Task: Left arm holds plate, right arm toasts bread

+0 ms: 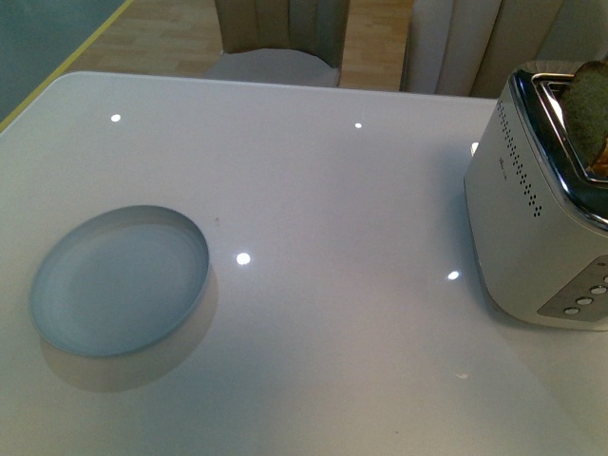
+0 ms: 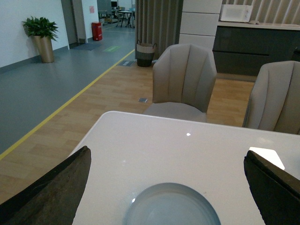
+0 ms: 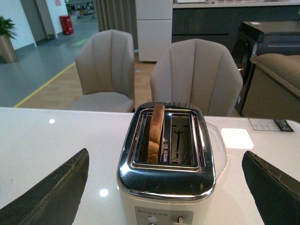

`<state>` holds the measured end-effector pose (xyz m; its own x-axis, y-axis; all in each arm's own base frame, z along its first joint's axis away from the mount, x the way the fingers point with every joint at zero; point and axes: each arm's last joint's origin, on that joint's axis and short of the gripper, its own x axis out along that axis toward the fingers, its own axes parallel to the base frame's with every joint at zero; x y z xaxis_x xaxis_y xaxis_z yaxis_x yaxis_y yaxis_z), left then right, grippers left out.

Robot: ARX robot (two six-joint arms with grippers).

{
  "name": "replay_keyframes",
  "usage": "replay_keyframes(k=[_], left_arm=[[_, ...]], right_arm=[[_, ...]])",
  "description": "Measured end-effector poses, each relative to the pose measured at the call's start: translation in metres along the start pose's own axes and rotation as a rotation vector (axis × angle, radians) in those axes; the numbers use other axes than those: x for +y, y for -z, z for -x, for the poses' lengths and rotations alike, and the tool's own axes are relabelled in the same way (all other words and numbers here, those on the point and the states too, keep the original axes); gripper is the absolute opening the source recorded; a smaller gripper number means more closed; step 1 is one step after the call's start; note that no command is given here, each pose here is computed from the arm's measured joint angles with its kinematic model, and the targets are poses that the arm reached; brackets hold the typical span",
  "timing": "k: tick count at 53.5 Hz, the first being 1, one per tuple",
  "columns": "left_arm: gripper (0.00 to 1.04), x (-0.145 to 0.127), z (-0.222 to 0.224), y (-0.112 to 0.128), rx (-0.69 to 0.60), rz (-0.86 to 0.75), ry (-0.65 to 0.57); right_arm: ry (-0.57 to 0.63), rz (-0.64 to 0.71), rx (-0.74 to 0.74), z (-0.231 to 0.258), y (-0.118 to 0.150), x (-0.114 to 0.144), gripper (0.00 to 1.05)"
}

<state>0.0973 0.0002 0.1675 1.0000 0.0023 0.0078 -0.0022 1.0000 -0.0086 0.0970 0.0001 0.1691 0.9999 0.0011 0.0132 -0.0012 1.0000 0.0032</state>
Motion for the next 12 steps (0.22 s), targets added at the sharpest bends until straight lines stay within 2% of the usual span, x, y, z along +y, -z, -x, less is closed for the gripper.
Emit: replay_keyframes(k=[12], left_arm=[[0.98, 0.0, 0.0, 0.0, 0.0, 0.0, 0.0]], right_arm=[[0.0, 0.0, 0.0, 0.0, 0.0, 0.0, 0.96]])
